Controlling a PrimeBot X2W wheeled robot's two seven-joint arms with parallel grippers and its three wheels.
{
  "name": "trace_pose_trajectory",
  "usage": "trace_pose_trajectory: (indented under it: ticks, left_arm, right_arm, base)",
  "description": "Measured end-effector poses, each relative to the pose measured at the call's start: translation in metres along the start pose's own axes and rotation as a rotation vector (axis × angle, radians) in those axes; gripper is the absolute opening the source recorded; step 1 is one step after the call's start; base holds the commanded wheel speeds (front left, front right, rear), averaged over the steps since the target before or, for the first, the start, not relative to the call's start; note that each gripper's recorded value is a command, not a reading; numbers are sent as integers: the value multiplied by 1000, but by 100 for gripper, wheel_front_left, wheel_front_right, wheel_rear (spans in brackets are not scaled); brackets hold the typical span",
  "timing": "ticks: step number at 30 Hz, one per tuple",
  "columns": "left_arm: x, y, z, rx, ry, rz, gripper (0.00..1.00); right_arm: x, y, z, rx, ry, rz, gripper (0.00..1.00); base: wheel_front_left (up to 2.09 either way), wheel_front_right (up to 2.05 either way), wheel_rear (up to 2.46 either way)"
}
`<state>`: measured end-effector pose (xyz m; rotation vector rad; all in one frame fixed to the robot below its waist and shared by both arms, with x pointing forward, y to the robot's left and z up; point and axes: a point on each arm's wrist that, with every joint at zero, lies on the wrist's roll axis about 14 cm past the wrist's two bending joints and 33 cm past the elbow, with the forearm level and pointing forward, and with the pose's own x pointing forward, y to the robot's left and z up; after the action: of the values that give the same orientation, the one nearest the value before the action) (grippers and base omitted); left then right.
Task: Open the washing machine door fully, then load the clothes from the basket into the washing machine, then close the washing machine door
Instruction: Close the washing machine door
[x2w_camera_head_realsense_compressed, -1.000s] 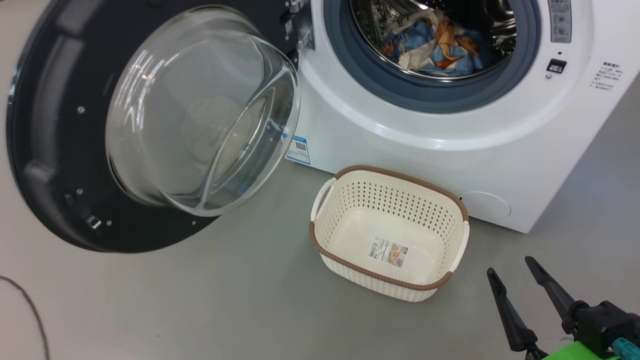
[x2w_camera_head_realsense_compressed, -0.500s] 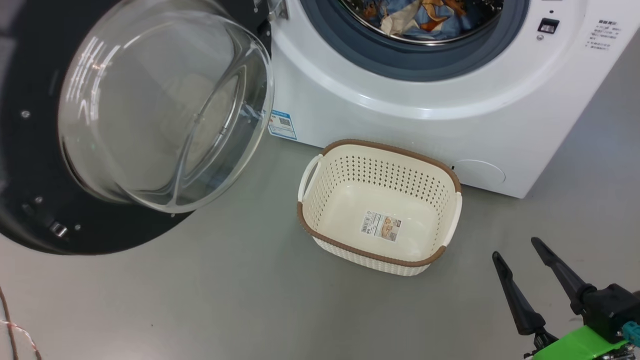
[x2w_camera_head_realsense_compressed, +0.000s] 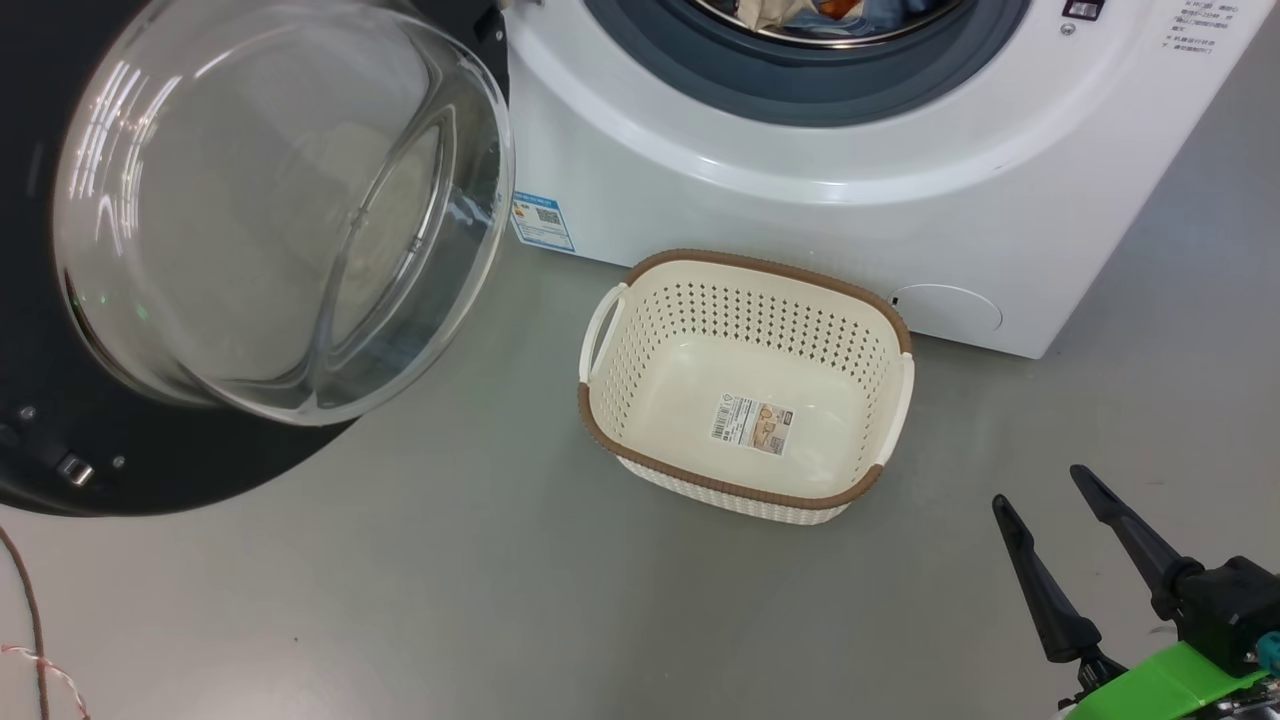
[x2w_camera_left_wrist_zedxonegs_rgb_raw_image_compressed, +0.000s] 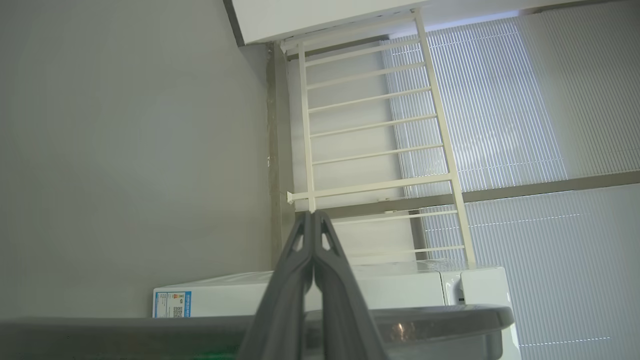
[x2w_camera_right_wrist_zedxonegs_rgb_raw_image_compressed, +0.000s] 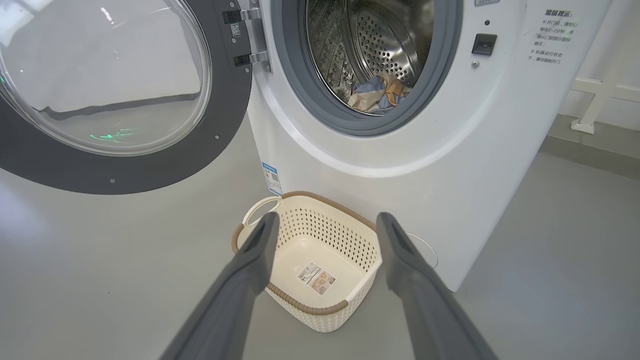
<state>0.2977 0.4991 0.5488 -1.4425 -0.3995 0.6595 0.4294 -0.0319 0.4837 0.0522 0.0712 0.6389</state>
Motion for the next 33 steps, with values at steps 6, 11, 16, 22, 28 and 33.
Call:
trace_pose_trajectory:
  ticks: [6,11,16,22,28,33]
  left_arm:
    - [1,3,-12,31,66,7,0]
    - [2,5,-20,56,111,12,0]
    - [3,4,-27,96,161,8,0]
    - [2,0,-35,122,222,-13,0]
    - [-6,0,-47,122,309,-36,0]
    - [-18,0,-59,104,397,-59,0]
  right_arm:
    - [3,-1,2,5,-8,2,100]
    - [5,-2,0,7,-4,4,100]
    - [7,-4,-2,8,0,3,100]
    - [8,-6,-4,11,0,0,100]
    - [11,-7,-1,9,-12,-2,100]
    - [10,-6,1,7,-17,-2,100]
  base:
    - [0,0,0]
    - [0,0,0]
    - [0,0,0]
    - [0,0,0]
    - [0,0,0]
    - [0,0,0]
